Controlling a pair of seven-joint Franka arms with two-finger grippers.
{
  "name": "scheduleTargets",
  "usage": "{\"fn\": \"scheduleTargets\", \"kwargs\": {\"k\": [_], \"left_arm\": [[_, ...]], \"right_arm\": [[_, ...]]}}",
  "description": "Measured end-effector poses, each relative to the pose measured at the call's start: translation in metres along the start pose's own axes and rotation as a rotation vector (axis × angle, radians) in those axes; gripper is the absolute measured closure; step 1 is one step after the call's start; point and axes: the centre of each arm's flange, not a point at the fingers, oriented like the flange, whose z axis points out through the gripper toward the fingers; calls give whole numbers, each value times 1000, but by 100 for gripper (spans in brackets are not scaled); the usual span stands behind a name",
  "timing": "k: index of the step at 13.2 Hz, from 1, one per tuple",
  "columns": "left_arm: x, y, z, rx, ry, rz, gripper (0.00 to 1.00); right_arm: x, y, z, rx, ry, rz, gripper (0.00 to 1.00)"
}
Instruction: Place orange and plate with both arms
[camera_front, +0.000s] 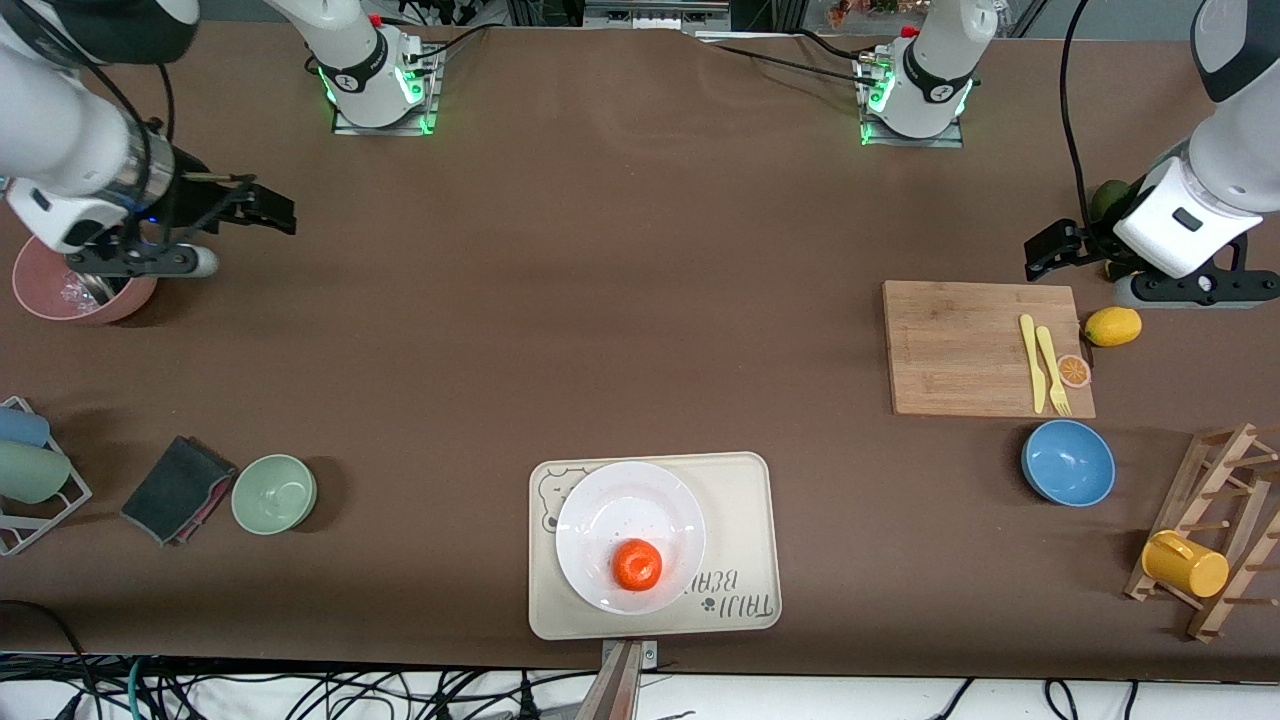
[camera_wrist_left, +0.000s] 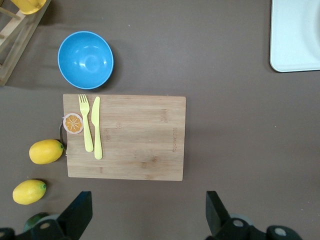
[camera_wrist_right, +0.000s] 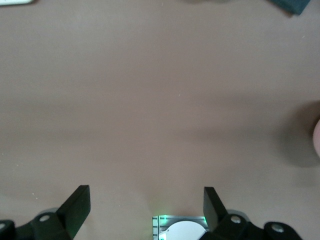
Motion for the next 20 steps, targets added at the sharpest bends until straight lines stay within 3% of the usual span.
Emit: {"fn": "scheduleTargets", "kwargs": {"k": [5,8,15,20], "left_arm": [[0,0,0,0,0,0,0],[0,0,0,0,0,0,0],[0,0,0,0,0,0,0],[0,0,0,0,0,0,0]], "right_arm": [[4,51,-22,7,43,-5,0],[5,65,-28,-41,64,13,0],[9,62,-32,-58,110,52,0],[10,62,-31,-59,109,53,0]]}}
